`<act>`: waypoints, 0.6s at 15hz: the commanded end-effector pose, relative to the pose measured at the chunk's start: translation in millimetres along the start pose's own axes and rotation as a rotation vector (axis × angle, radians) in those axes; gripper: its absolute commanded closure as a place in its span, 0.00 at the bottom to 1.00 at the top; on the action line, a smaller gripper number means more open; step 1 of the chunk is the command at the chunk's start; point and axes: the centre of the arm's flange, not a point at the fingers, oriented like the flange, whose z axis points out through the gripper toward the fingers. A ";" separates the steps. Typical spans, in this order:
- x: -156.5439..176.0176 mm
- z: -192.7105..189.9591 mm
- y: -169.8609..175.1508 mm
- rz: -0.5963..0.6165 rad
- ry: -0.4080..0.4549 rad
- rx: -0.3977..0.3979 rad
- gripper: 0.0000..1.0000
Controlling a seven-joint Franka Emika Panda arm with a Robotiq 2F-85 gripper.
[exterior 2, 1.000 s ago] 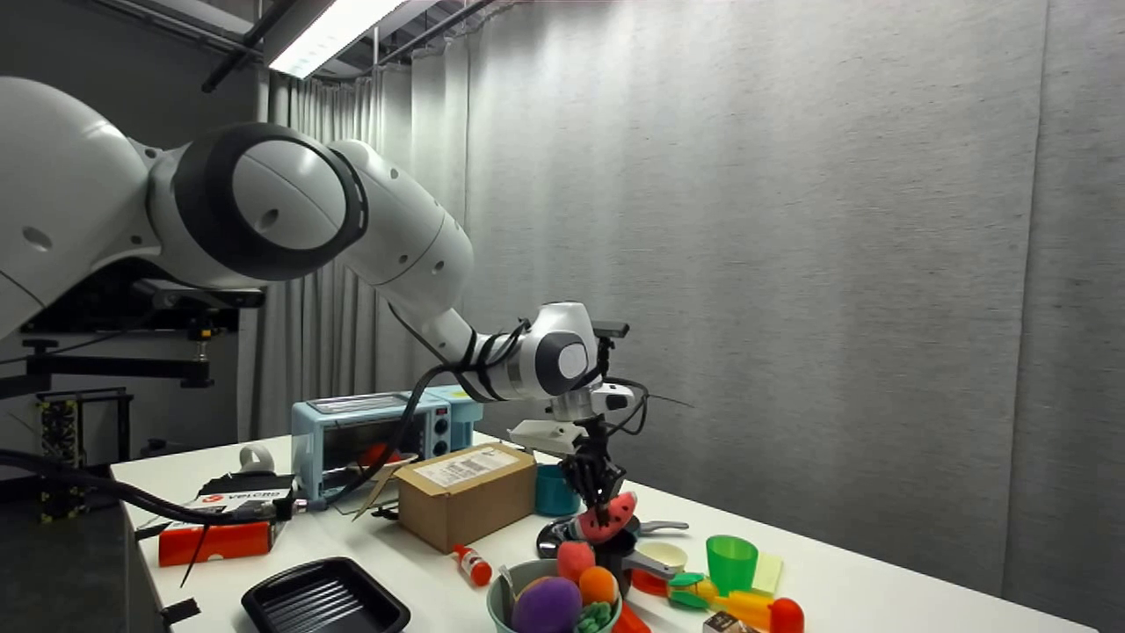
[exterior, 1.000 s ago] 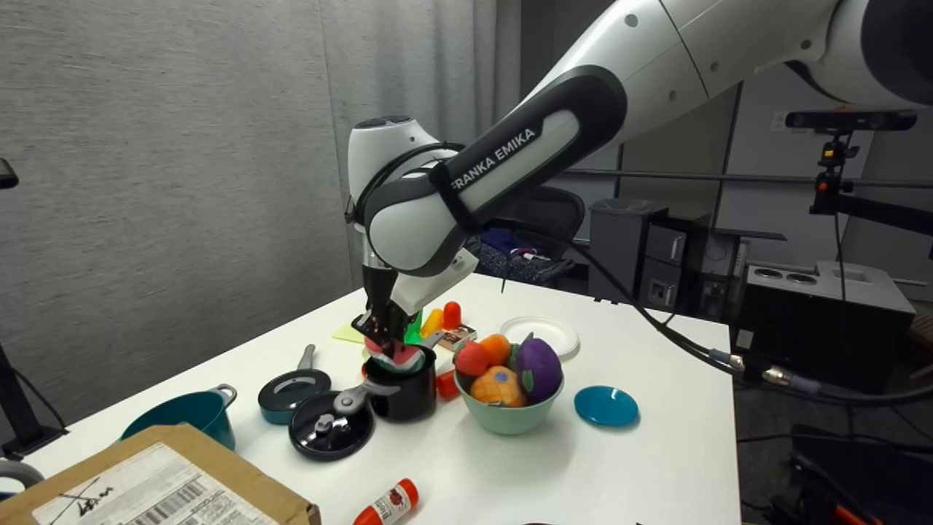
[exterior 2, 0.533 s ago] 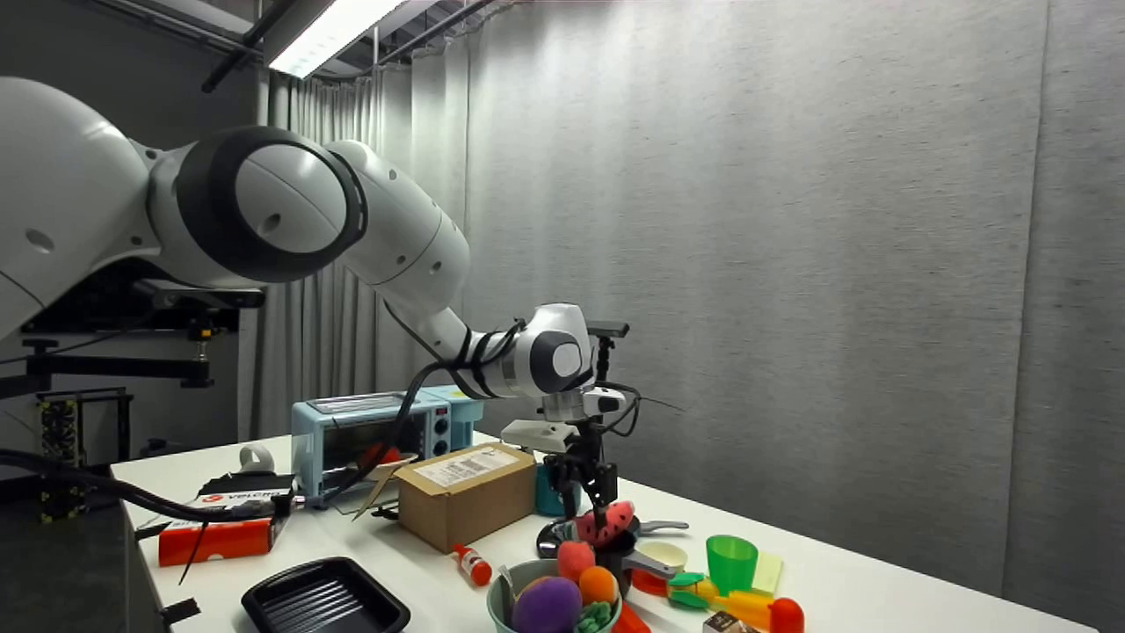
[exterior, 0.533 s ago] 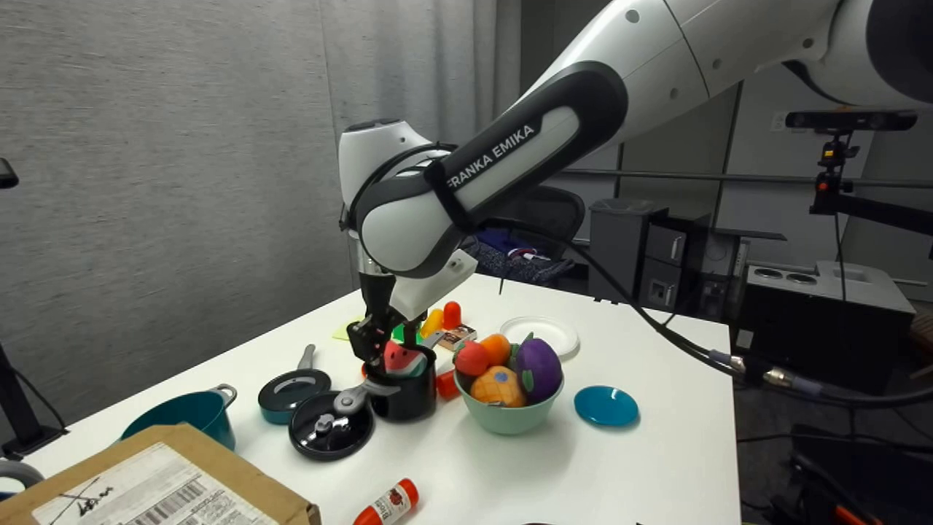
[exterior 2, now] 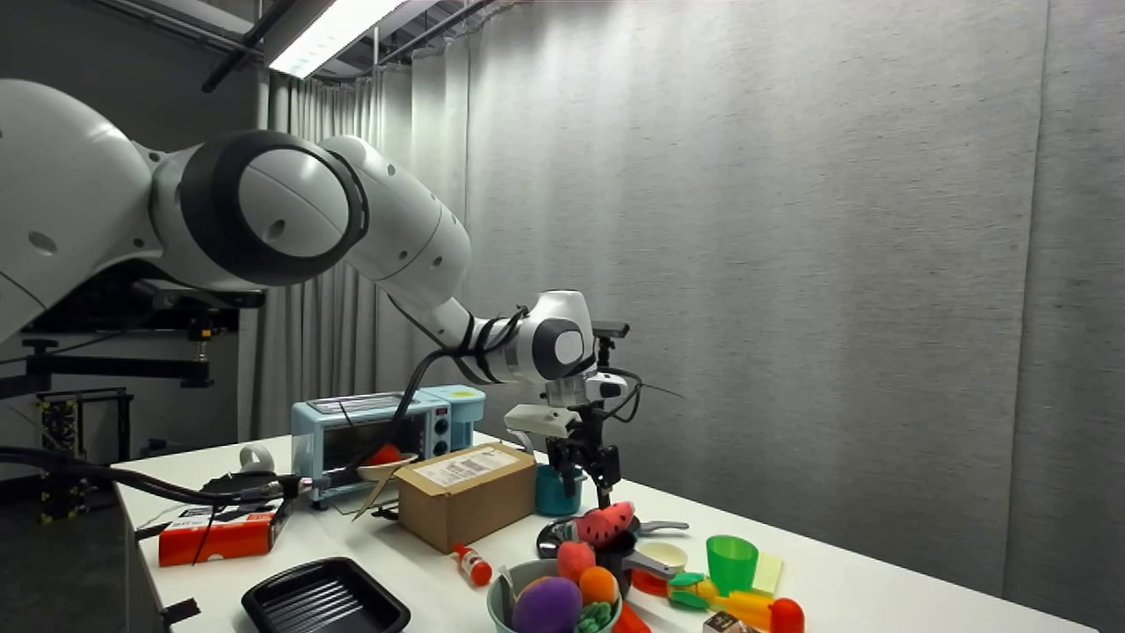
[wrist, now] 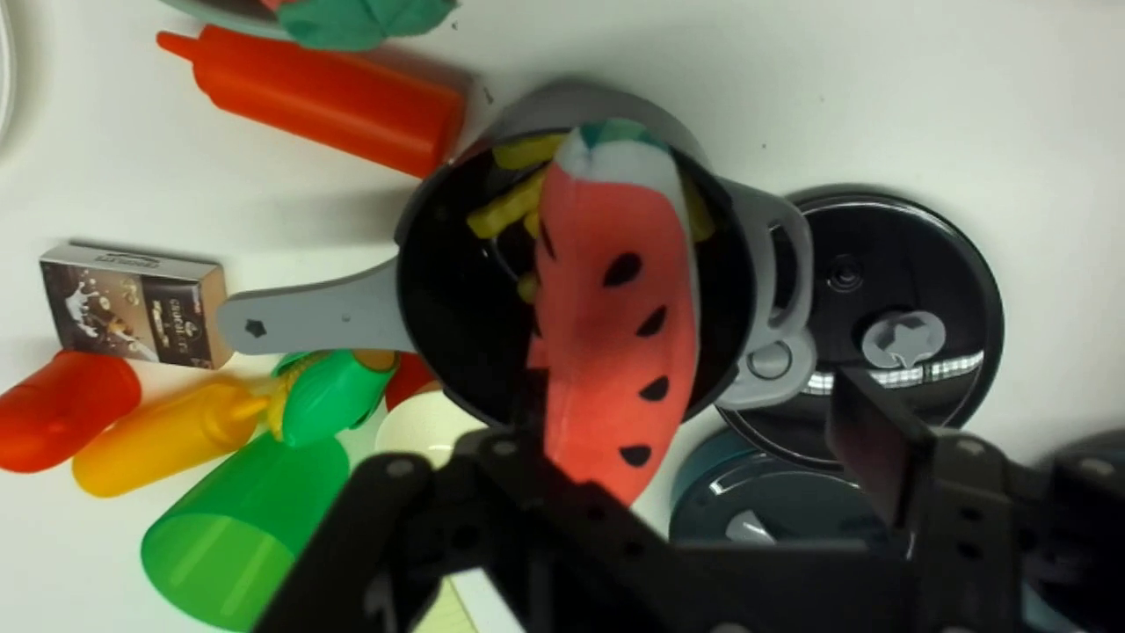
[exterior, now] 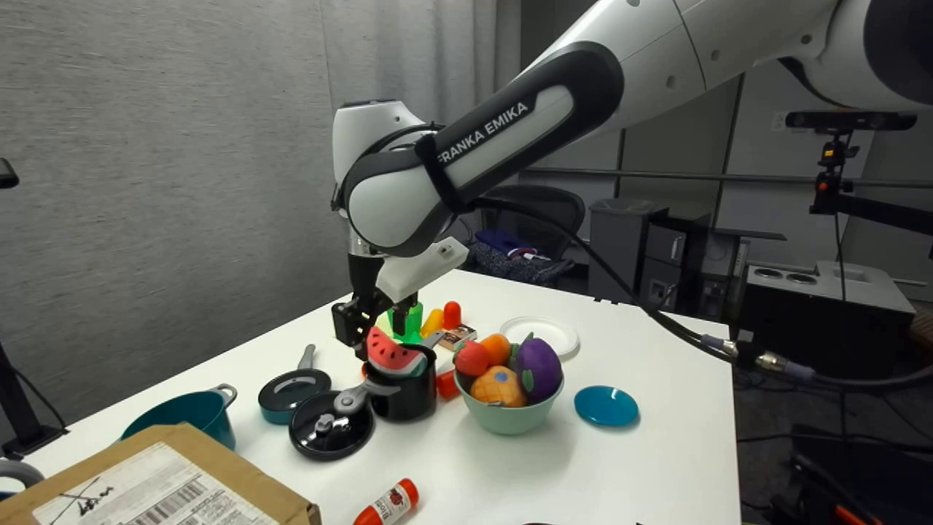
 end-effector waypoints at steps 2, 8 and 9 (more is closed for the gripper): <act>14.5 -12.4 31.1 0.059 -0.046 0.027 0.58; 15.5 1.3 44.0 0.106 -0.045 0.102 1.00; 14.8 5.8 44.6 0.112 -0.057 0.112 1.00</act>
